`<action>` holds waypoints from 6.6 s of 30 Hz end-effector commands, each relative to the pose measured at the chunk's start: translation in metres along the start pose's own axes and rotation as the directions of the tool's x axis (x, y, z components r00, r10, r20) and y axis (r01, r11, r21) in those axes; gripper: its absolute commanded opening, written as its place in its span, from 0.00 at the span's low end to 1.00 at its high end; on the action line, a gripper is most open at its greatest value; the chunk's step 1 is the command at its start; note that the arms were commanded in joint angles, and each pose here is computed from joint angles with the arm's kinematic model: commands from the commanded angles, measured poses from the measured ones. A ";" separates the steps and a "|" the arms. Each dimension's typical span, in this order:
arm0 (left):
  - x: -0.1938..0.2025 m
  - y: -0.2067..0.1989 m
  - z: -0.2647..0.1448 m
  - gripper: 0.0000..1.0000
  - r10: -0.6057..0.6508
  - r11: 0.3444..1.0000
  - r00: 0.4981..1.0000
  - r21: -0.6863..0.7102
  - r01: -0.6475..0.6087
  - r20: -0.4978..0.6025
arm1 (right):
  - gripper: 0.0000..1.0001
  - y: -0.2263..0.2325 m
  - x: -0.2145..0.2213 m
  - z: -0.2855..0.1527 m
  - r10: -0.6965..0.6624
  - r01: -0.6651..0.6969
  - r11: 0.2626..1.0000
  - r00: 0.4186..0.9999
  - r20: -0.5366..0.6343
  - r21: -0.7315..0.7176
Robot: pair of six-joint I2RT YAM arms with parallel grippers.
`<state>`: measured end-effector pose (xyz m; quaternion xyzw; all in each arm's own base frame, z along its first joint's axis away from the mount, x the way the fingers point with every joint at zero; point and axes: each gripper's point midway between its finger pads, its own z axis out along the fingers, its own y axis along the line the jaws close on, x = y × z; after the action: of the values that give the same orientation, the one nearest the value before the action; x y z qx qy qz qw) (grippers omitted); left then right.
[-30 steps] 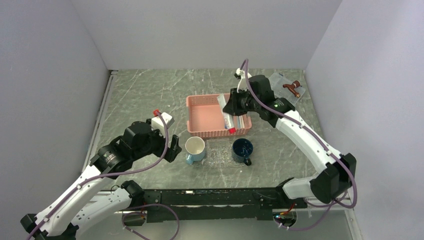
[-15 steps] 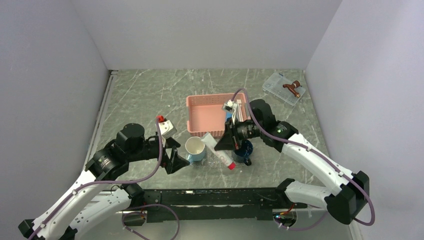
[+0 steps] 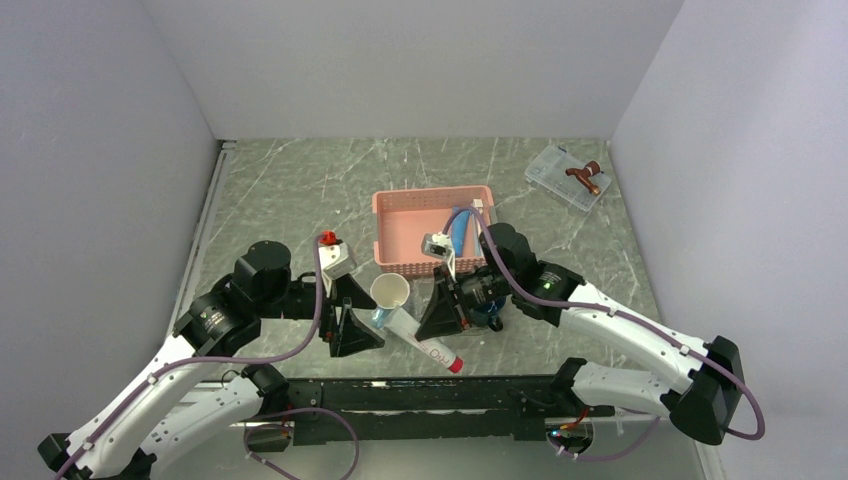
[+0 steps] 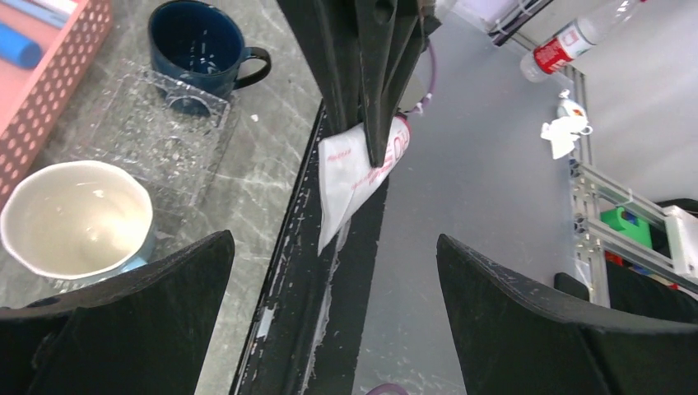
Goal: Prepare toiletry sets of a toothbrush and toothpaste on the tray
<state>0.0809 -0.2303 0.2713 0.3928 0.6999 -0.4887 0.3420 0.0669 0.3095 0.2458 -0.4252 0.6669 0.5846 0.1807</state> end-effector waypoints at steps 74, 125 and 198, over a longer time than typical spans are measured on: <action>-0.049 0.005 0.007 0.00 -0.059 0.993 0.996 -0.103 0.052 -0.068 | 0.65 -0.068 -0.049 -0.126 -0.145 -0.170 0.516 0.949 0.281 0.840; -0.049 0.104 0.120 0.00 -0.153 0.761 0.914 -0.634 -0.134 -0.377 | 0.64 -0.118 0.034 -0.168 -0.061 -0.302 0.226 0.944 0.323 0.926; 0.002 0.132 0.132 0.00 -0.206 0.716 0.854 -0.669 -0.201 -0.477 | 0.64 -0.127 0.043 -0.157 -0.023 -0.284 0.230 0.955 0.297 0.931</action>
<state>0.2061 -0.3229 0.1721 0.3602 0.8985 -0.0594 0.2439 0.1785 0.1469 0.1698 -0.0936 0.8937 0.0974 0.4278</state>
